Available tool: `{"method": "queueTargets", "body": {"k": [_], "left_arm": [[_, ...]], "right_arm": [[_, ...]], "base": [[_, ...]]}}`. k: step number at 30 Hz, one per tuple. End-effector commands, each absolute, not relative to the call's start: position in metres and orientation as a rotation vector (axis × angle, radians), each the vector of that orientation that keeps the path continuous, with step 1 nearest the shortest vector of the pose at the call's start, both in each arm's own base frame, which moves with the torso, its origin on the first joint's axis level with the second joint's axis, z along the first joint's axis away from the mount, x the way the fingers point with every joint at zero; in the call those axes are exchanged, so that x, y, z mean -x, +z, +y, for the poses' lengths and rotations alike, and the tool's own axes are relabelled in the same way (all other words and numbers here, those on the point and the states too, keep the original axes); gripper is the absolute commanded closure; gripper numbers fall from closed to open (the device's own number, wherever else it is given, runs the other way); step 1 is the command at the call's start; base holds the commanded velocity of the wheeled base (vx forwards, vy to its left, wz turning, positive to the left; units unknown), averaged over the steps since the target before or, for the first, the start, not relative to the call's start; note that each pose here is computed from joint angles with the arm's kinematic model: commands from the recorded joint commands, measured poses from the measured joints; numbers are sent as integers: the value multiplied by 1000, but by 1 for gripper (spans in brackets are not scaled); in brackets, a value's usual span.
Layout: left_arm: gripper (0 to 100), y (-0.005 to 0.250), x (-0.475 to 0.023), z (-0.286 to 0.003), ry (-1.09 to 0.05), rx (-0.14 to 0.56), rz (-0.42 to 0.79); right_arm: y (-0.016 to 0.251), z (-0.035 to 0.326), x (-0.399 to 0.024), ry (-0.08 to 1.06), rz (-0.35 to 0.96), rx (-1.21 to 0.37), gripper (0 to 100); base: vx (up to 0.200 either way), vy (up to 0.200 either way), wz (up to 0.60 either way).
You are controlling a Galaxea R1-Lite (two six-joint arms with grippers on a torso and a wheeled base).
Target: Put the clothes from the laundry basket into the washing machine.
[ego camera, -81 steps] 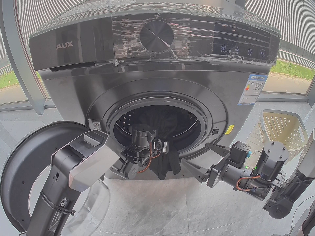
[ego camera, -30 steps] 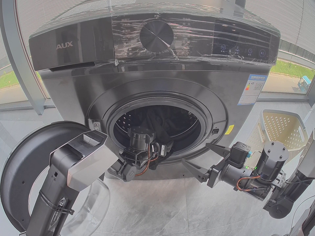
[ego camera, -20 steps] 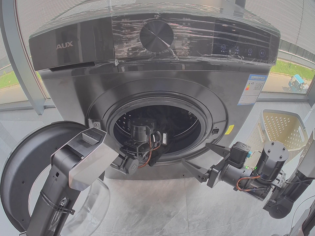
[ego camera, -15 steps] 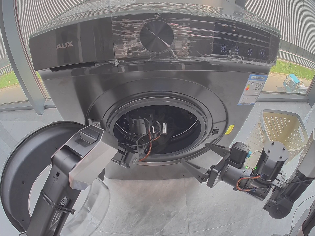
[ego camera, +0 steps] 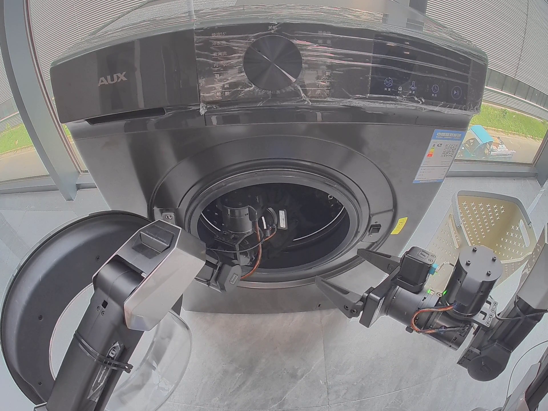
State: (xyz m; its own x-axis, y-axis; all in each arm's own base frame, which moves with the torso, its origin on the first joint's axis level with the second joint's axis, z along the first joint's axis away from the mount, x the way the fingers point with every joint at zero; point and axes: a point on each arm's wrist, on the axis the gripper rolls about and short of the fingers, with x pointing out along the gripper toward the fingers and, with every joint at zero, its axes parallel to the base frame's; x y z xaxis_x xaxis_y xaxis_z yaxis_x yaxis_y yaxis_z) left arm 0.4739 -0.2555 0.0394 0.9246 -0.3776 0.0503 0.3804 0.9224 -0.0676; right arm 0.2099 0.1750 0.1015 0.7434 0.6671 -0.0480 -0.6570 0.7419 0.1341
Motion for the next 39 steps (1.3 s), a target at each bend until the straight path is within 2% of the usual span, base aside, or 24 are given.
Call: {"method": "queueTargets", "body": {"k": [1,3,4,5,6,9,16,24,25,30,36,39], "left_arm": [[0,34,-462,-254,-409,61,33],[0,33,-455,-252,-418,48,68],[0,26,-443,-248,-450,25,144],[0,26,-443,-248,-450,25,144],[0,18,-434,-245,-477,10,199],[0,7,-428,-243,-485,-9,242],[0,-14,-429,-242,-487,-46,273],[0,-22,-443,-246,-473,-37,238],[100,-21,-443,-246,-473,-36,235],[100,-17,-446,-246,-469,-31,217],[100,10,-458,-248,-452,16,134],[100,30,-473,-245,-405,54,47]], "right_arm": [[101,175,-210,727,96,-111,0],[101,175,-210,727,96,-111,0],[101,175,-209,729,96,-110,0],[101,175,-209,729,96,-110,0],[101,175,-209,729,97,-109,0],[101,175,-209,729,99,-109,0],[101,175,-209,729,97,-109,0],[101,175,-209,729,98,-111,0],[101,175,-209,729,98,-111,0],[101,175,-210,728,99,-110,0],[101,176,-209,730,98,-111,0],[101,176,-209,730,96,-111,0]], "base": [[0,0,0],[0,0,0],[0,0,0],[0,0,0],[0,0,0],[0,0,0],[0,0,0],[0,0,0],[0,0,0],[0,0,0],[0,0,0],[0,0,0]]}}
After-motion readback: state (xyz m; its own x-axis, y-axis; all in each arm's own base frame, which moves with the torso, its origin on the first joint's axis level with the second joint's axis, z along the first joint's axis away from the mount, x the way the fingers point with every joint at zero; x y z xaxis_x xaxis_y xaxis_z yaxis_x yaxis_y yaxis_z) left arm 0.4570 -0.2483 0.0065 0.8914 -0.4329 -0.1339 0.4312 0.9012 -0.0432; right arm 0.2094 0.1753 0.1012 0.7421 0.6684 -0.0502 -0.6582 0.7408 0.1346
